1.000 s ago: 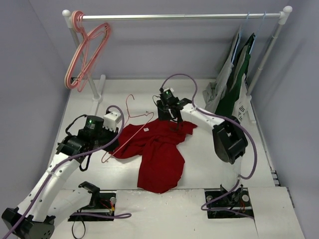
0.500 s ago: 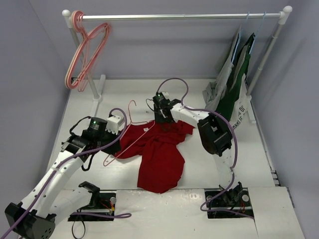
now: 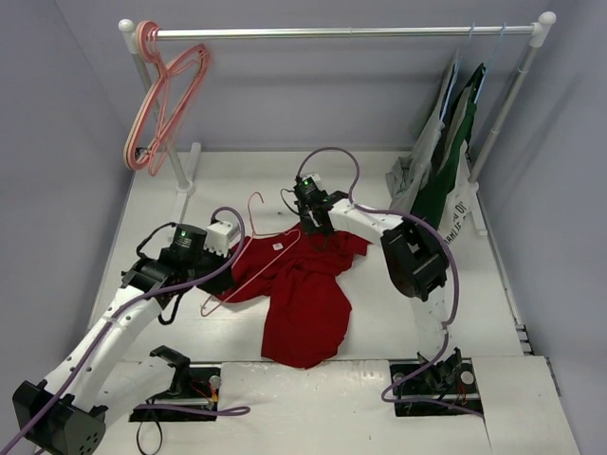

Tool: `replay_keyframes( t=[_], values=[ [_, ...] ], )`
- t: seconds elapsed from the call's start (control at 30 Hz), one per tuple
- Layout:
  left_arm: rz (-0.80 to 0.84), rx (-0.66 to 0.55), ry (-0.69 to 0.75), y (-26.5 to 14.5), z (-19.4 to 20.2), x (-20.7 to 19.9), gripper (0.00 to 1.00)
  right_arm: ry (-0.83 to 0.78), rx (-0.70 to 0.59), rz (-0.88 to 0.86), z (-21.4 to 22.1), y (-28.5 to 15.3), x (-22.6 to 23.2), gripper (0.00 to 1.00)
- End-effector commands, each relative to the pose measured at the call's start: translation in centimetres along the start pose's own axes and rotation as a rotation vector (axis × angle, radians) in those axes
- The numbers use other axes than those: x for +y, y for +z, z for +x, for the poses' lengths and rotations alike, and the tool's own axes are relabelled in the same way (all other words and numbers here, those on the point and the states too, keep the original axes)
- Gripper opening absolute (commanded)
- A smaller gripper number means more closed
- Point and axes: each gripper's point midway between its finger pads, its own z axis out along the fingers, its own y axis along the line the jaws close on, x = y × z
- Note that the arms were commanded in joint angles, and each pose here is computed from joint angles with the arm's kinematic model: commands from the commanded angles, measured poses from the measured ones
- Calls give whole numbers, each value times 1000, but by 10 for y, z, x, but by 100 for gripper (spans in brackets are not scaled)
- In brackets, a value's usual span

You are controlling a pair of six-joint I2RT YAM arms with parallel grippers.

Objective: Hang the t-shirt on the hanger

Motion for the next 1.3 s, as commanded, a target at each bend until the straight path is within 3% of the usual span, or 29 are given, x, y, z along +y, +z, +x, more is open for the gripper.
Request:
replay_keyframes(
  t=[0.0,0.07,0.13,0.23,0.53,0.97,1.27],
  values=[
    [20,-80,17,1,-25,-5,0,-41,-175,-85,-54,-52,13,0],
    [2,-75,16,2,-26,-2,0,-44,-157,-81,-52,-53,12,1],
    [-19,-63,10,4,-24,2,0,-28,-149,-74,-53,-50,14,21],
    [-50,-64,2,1,-24,7,0,-9,-148,-61,-55,-45,16,32],
    [-134,-47,-23,-13,-20,18,0,31,-109,4,-51,-21,13,33],
    [-126,-39,-35,-12,-16,16,0,36,-49,54,-28,-1,5,32],
    [-110,-44,-43,-11,-17,13,0,51,-54,63,-29,-8,16,45]
  ],
)
